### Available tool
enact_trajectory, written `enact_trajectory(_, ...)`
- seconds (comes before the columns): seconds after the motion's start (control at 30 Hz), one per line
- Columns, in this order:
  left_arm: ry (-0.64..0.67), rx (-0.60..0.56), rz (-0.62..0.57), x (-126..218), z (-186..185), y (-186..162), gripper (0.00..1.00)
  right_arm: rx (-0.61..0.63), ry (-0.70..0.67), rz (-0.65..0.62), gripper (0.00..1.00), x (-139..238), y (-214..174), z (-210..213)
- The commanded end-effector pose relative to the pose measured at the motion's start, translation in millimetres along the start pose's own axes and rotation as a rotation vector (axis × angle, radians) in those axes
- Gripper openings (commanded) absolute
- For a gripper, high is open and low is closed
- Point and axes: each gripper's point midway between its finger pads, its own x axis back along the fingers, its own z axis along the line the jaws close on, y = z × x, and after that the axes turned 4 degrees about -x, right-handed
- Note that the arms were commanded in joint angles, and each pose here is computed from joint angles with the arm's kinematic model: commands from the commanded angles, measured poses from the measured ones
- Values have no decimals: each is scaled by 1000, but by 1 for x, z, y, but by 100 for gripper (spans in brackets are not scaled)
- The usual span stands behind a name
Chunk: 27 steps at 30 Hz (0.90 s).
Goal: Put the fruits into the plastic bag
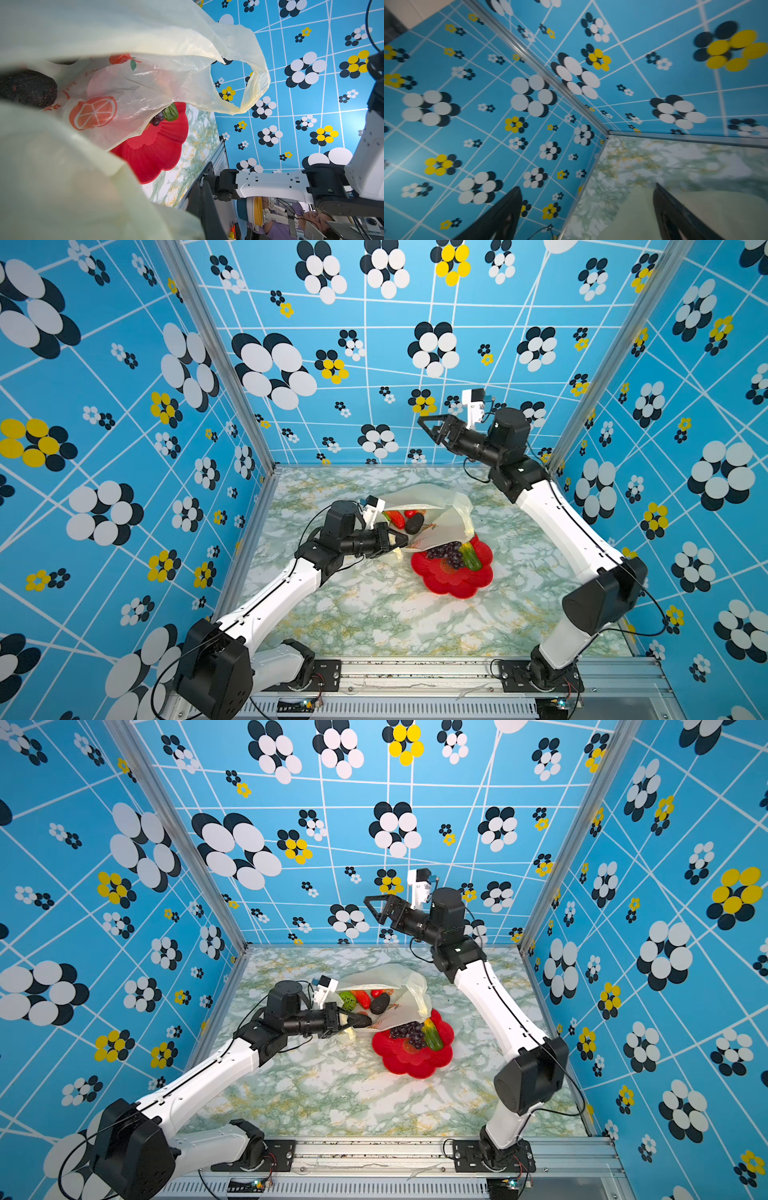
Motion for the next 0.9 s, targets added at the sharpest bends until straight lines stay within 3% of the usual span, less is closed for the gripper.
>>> enact_trajectory(0.0, -30, -34, -9, 2, -11, 9, 0, 87, -458, 65, 99, 86, -19, -85)
enact_trajectory(0.13, -37, -43, -12, 3, -13, 10, 0, -7, -783, 210, 99, 154, -66, -162)
enact_trajectory(0.3, -44, -39, -2, 2, -13, 7, 0, -94, -984, 391, 99, 205, -141, -214)
enact_trajectory(0.5, -47, -39, -1, 1, -11, 7, 0, -184, -808, 557, 95, 191, -214, -217)
enact_trajectory(0.7, -56, -20, 2, -5, -8, 9, 0, -71, -730, 685, 93, 163, -246, -211)
enact_trajectory(0.87, -53, -21, -3, -3, -9, 9, 0, -51, -691, 775, 93, 144, -264, -217)
